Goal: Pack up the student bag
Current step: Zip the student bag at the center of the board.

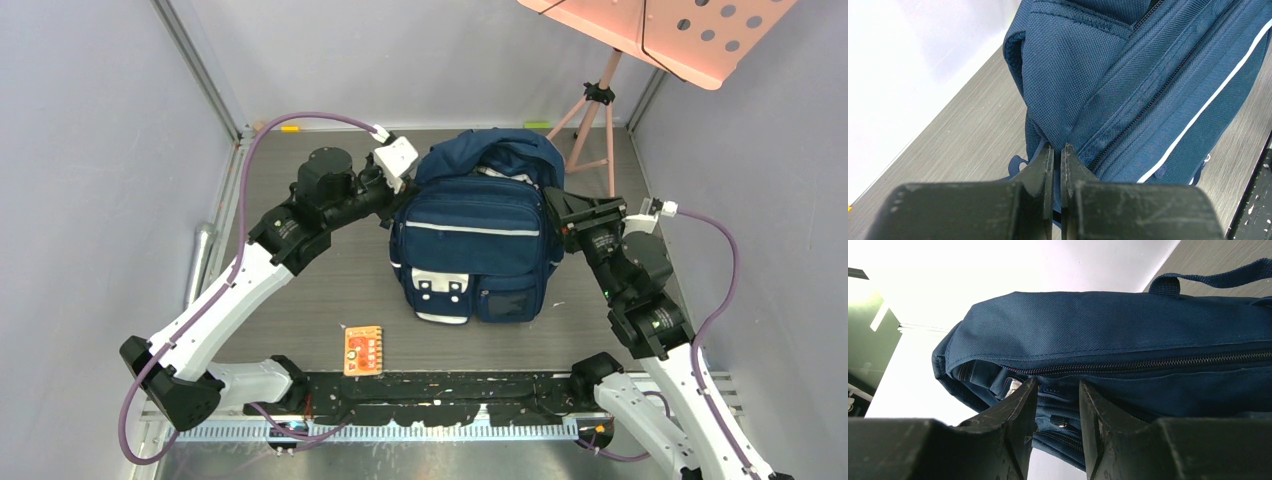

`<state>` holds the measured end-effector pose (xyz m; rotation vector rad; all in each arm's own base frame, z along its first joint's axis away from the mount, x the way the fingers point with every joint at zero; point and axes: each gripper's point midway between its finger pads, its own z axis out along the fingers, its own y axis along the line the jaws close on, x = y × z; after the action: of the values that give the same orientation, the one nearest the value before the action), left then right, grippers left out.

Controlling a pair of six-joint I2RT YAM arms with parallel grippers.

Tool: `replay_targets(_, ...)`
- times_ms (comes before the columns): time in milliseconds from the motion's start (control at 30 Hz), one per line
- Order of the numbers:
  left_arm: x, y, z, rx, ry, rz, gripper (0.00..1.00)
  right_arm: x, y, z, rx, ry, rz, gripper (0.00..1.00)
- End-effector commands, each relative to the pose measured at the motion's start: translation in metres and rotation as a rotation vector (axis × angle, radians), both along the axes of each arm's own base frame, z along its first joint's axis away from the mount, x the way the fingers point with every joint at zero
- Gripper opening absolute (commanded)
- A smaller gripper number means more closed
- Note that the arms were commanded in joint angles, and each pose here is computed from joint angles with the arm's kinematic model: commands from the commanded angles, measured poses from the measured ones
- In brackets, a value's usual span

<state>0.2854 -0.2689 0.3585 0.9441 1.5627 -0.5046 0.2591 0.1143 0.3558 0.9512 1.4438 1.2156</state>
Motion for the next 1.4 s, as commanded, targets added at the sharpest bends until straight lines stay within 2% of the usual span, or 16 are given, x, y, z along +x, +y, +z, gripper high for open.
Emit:
replay_targets(0, -0.007, 0.004, -0.014, 0.028, 0.039, -0.010, 0.00, -0.002, 0.010, 0.035, 0.045, -0.116, 0.035, 0.42)
replay_targets(333, -0.007, 0.002, -0.014, 0.022, 0.045, -0.020, 0.00, -0.002, 0.032, 0.064, 0.020, -0.193, 0.080, 0.40)
replay_targets(533, -0.009, 0.002, -0.013, 0.019, 0.042, -0.025, 0.00, -0.002, 0.042, 0.085, 0.013, -0.267, 0.089, 0.30)
replay_targets(633, -0.009, 0.003, -0.009, 0.015, 0.035, -0.023, 0.00, -0.006, 0.039, 0.098, 0.009, -0.313, 0.080, 0.22)
replay_targets(800, 0.001, 0.016, 0.002, 0.033, 0.004, 0.065, 0.00, -0.010, 0.037, 0.116, -0.020, -0.382, 0.073, 0.07)
replay_targets(933, 0.005, 0.018, 0.017, 0.023, -0.015, 0.088, 0.00, -0.008, 0.045, 0.122, -0.056, -0.408, 0.095, 0.02)
replay_targets(1100, 0.003, 0.012, 0.034, -0.010, -0.029, 0.056, 0.00, -0.001, 0.054, 0.117, -0.134, -0.384, 0.122, 0.01)
replay_targets(1267, -0.001, 0.005, 0.030, -0.022, -0.003, 0.022, 0.00, 0.003, 0.062, 0.093, -0.225, -0.325, 0.160, 0.01)
replay_targets(1367, -0.002, 0.007, 0.025, -0.012, 0.006, 0.024, 0.00, -0.002, 0.053, 0.087, -0.307, -0.310, 0.137, 0.06)
